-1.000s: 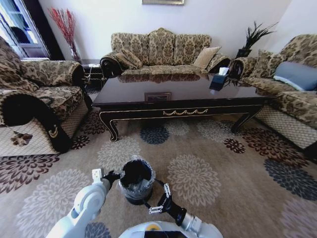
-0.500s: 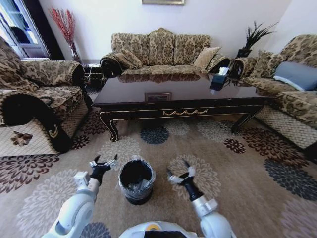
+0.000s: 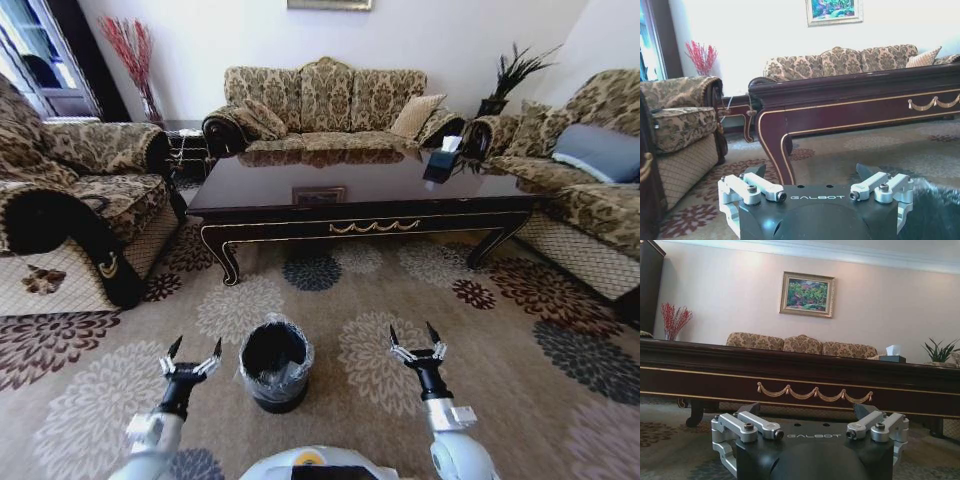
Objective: Move to the front of the table and pick up the trash from the floor, then place it into the trash bin.
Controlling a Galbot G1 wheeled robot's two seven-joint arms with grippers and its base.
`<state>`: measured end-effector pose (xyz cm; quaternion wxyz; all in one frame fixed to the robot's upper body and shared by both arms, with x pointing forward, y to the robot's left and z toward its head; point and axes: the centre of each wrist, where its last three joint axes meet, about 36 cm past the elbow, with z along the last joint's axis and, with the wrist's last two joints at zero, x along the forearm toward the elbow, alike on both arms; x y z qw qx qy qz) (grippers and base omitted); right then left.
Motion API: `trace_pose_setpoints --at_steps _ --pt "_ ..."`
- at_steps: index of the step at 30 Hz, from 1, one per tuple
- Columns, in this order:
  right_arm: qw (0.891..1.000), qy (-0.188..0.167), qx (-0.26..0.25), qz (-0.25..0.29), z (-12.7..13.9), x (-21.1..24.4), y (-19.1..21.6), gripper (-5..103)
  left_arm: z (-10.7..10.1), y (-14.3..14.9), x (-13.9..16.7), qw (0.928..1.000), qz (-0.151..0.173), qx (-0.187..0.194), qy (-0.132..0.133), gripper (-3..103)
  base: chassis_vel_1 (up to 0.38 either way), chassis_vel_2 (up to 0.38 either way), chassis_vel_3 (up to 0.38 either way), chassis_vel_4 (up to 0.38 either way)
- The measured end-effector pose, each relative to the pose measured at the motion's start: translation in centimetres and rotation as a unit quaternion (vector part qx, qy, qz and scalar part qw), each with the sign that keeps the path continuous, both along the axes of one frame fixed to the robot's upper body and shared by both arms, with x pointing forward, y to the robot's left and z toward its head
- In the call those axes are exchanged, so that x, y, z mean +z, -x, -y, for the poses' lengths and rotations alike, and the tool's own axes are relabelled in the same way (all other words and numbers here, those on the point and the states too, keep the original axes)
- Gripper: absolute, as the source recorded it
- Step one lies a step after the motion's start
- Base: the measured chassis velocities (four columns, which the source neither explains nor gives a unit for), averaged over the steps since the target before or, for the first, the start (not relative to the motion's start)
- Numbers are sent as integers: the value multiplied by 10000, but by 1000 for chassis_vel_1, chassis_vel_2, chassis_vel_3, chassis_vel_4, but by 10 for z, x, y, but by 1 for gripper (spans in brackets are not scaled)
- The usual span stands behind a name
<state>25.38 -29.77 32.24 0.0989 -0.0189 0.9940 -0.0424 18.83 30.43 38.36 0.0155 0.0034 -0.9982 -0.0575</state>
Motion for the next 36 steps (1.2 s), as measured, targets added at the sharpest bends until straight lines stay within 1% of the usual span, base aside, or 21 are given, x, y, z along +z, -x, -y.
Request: trace_pose_setpoints --at_steps 1,5,10,14,19,36 --pt "10000 0 0 0 0 0 0 100 0 0 0 10000 0 0 0 100 0 0 0 0" --pt "9999 82 75 -6 2 0 2 100 -6 17 -13 9999 105 114 -22 100 0 0 0 0" --pt "9996 153 243 -6 4 2 2 100 -6 27 -19 9998 146 150 12 100 0 0 0 0" --pt "9992 171 349 -41 2 1 4 100 -2 29 -21 9996 172 193 80 100 0 0 0 0" --pt "9989 159 425 -92 -1 0 8 100 0 28 -17 9996 228 174 73 100 0 0 0 0" --pt "9989 156 438 -103 -2 1 8 100 1 27 -16 9996 213 176 79 100 0 0 0 0"
